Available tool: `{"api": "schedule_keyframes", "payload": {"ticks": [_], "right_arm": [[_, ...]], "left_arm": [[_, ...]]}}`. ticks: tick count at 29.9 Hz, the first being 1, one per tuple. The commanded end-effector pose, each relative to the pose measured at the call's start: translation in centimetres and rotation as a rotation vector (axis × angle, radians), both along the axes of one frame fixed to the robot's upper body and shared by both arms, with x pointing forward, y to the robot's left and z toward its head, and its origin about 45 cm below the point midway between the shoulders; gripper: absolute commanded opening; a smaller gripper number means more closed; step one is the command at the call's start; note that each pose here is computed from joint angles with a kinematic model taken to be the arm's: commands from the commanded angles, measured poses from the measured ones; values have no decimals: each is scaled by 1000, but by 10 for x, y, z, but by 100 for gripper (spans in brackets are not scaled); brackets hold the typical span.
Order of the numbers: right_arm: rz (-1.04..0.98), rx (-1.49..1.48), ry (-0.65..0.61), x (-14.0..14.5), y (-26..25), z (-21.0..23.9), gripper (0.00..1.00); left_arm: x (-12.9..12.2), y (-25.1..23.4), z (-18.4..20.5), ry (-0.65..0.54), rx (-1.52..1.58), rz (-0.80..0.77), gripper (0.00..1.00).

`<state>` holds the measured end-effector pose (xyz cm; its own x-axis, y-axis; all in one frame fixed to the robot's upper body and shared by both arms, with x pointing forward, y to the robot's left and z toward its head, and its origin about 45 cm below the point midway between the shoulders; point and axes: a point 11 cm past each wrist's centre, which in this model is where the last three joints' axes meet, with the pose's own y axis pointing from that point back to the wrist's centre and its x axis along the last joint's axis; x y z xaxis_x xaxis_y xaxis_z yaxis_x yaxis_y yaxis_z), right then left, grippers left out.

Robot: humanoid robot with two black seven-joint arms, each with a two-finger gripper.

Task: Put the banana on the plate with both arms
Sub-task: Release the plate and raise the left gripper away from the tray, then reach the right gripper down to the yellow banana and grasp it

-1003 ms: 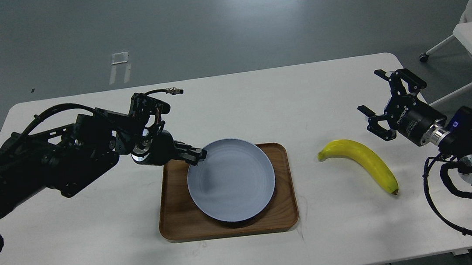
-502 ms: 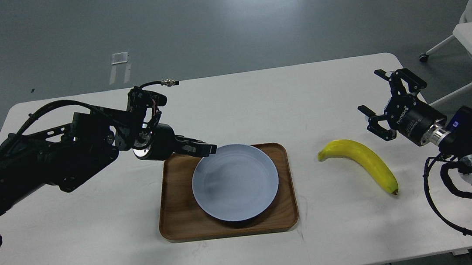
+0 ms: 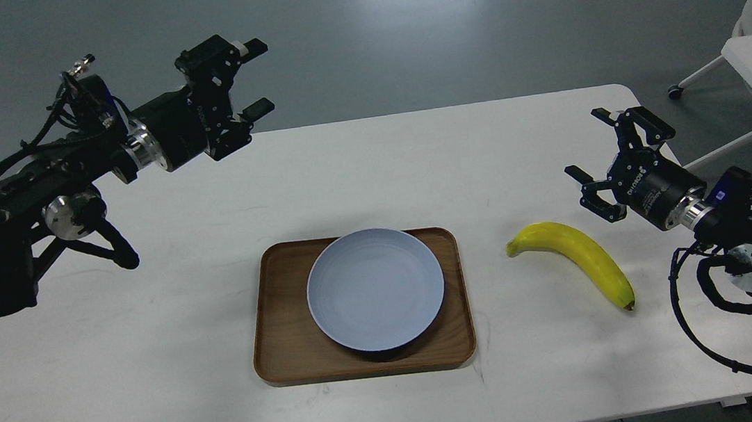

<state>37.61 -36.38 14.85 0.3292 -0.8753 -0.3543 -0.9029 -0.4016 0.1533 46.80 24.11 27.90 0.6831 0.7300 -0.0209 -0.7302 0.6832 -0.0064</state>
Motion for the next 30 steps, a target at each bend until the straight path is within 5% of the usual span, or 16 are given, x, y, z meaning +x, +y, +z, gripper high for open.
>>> {"api": "schedule_keyframes", "payload": {"ticks": [1,8,16,23,30], "right_arm": [[7,7,-2,0,4,1,100],[165,-132,-60,10,15,33,100],[679,-769,-214,25,42,101,100],[1174,-1309,-127,10,42,65,100],[1309,-1585,-151,19,32,36,100]], "left_arm": [[1,33,-13,37,-125,133,98],[-7,70,-35,95,-258,277,98],[-4,65,-30,112,-278,268,98],[-4,53,-30,117,-285,243,98],[-5,46,-33,125,-287,229,98]]}}
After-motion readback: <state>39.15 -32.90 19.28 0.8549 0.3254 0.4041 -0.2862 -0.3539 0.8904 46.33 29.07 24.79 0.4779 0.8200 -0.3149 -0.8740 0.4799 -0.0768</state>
